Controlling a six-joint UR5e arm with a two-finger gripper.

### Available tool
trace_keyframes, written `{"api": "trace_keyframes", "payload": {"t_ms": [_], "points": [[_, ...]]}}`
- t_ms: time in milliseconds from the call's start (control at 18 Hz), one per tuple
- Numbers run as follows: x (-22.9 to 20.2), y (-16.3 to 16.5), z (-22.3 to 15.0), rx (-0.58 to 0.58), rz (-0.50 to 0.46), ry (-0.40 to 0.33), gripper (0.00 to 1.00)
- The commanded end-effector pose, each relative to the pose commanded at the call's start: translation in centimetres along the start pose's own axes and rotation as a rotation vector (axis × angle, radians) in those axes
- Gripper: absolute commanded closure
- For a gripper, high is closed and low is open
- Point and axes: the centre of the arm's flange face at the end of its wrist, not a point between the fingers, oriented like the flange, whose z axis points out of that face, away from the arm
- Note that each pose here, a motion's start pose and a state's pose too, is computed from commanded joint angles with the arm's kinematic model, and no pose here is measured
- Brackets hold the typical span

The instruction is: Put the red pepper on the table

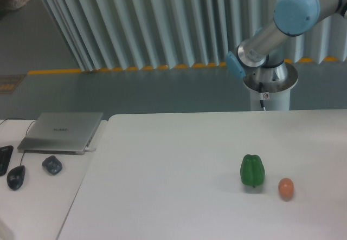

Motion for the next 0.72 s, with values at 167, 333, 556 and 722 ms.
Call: {"api": "trace_keyframes", "payload": {"t_ms": [167, 333, 556, 722], "points": [[1.0, -1.1, -3.1, 0.008, 0.012, 0.037, 0.35], [1.9, -1.9, -5.1, 0.010, 0.024, 0.101, 0.35], [3.6, -3.6, -7.8, 0.017, 0.052, 0.185, 0.35], [5.6, -6.1, -9.3, 0.025, 0.085, 0.261, 0.34]]}}
